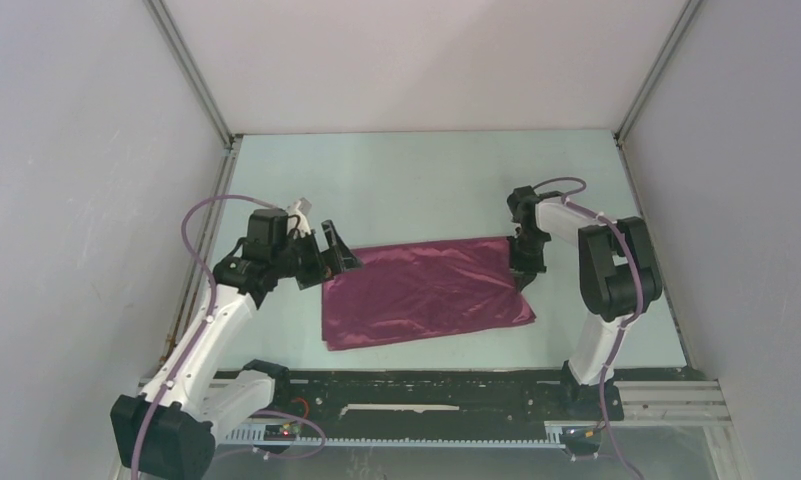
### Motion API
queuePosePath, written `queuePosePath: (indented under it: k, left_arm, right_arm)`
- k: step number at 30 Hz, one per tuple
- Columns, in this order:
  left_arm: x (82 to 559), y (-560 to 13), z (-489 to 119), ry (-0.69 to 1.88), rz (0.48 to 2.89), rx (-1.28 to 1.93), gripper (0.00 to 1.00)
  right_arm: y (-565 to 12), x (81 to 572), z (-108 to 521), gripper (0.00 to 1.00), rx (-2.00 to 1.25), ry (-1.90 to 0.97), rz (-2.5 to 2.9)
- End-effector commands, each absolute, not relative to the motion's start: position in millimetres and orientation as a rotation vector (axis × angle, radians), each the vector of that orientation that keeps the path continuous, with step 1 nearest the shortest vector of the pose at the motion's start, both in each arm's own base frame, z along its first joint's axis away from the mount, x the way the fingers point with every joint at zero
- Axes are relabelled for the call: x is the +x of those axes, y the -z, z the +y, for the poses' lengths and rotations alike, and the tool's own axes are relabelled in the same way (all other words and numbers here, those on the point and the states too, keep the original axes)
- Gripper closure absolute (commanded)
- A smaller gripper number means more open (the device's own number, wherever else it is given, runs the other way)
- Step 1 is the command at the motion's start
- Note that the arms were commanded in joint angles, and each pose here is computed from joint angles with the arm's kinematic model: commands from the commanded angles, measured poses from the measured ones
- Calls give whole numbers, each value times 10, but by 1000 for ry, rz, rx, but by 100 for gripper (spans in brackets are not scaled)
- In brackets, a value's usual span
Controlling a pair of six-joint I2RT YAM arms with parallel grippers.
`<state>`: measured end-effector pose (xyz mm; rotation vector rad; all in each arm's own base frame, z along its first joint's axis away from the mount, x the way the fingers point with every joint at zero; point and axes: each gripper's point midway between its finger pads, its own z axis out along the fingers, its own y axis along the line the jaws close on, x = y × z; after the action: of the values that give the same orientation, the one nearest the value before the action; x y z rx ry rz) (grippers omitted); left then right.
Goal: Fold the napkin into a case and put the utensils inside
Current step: Pick up the rectangle-folded napkin from the center of the board, then fold the rectangle-folded napkin at the center of the board.
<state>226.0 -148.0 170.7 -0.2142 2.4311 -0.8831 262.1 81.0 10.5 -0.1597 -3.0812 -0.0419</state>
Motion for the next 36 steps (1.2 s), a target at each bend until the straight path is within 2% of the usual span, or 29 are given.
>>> queuePosePath:
  k: [1,5,11,17,24,28,31,36]
  left_arm:
    - [2317,-1754,-1490,875,2416,-188,0]
    - [2335,-1679,-1474,857,2431,-205,0]
    - [2364,-1458,-1490,855,2487,-232,0]
    - [2285,-1068,-1554,903,2585,-281,1]
    - [2306,-992,-1533,890,2568,-324,4]
    - [2341,-973,-1551,900,2562,-327,9]
    - [2393,-958,-1583,917,2566,-333,23]
    - [2459,-949,-1550,884,2551,-368,30]
  right_arm:
    - [-209,2977,362,100,-324,-195,-3250]
    - [-366,3066,12,100,-450,-336,-3289]
    - [-553,3282,-260,100,-448,-495,-3339]
    - [-663,3405,-159,100,-403,-467,-3378]
    - [-855,3310,239,100,-268,-432,-3422]
    - [-867,3259,542,100,-187,-373,-3440]
    - [-889,3272,638,100,-153,-344,-3454]
    - [-911,3187,1218,100,21,-252,-3465]
